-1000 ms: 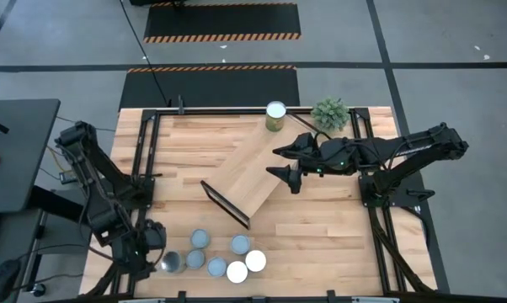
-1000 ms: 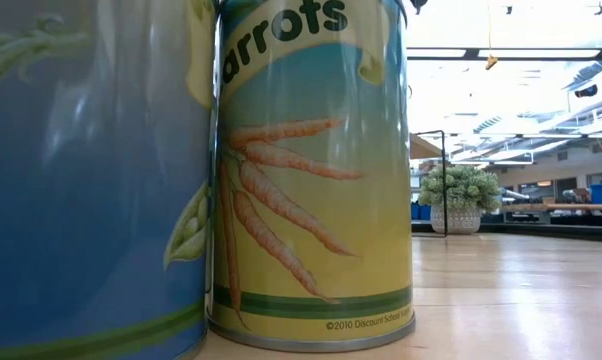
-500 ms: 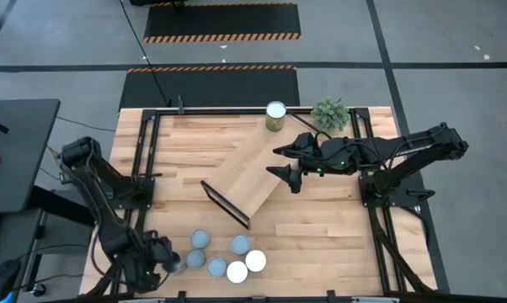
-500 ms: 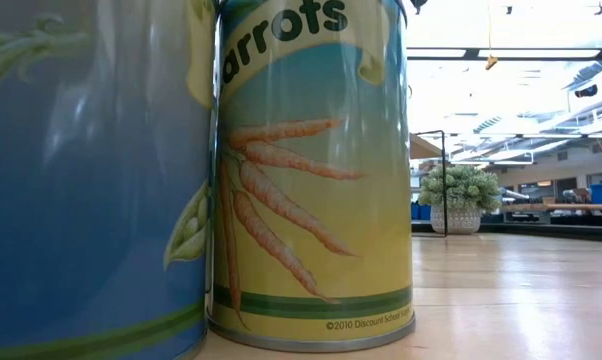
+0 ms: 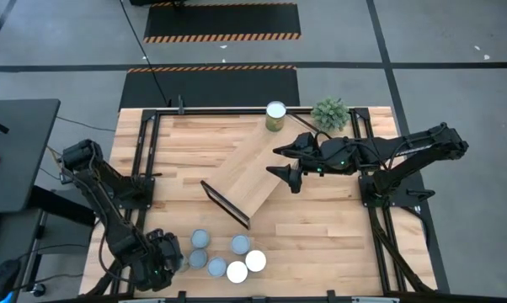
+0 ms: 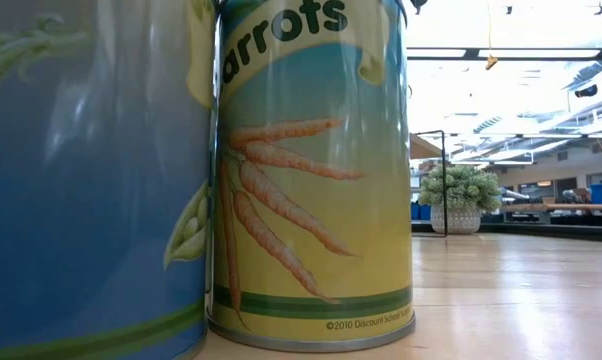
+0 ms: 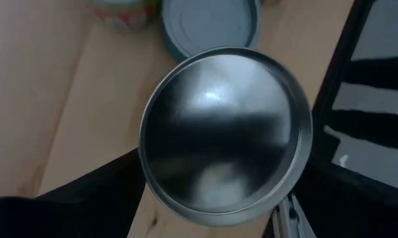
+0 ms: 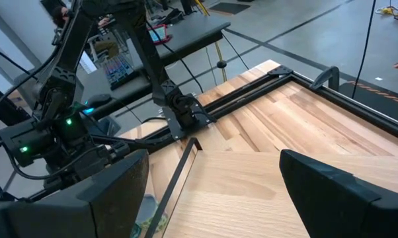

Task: Pick and place cans onto a shelf
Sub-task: Put the canned peaches on the shelf

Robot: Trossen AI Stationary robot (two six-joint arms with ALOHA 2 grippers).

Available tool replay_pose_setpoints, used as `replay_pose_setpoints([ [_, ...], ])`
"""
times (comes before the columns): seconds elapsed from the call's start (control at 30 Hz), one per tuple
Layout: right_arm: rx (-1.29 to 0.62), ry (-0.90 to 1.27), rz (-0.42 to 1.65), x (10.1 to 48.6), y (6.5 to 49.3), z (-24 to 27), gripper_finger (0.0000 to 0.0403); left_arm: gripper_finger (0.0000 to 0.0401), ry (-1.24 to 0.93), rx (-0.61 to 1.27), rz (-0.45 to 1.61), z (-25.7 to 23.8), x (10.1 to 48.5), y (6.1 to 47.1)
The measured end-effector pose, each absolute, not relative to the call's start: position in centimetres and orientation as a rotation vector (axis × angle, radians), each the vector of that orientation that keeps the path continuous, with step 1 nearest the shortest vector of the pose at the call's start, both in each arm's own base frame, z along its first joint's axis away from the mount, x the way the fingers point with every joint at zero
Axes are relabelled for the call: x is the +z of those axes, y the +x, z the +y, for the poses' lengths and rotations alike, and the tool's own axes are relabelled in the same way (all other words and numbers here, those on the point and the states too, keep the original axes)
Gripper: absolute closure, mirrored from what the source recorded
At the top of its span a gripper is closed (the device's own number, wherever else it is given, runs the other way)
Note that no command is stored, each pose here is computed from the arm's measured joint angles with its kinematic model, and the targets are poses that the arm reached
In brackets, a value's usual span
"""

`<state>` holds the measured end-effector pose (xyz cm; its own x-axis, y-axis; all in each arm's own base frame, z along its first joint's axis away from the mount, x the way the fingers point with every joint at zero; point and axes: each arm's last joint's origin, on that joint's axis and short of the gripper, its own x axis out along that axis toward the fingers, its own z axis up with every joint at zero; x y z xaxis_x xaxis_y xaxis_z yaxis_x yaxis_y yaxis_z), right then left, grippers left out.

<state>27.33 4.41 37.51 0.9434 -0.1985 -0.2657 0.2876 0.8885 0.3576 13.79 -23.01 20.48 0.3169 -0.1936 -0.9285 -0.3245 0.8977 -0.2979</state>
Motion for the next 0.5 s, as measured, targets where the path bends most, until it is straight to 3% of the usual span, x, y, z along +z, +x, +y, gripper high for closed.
replay_pose_setpoints([
  [0.5, -0.260, 0.398, 0.225, 37.51, 27.35, 4.23, 0.0055, 0.0041, -0.473, 0.149, 1.172, -22.48, 20.53, 14.54],
])
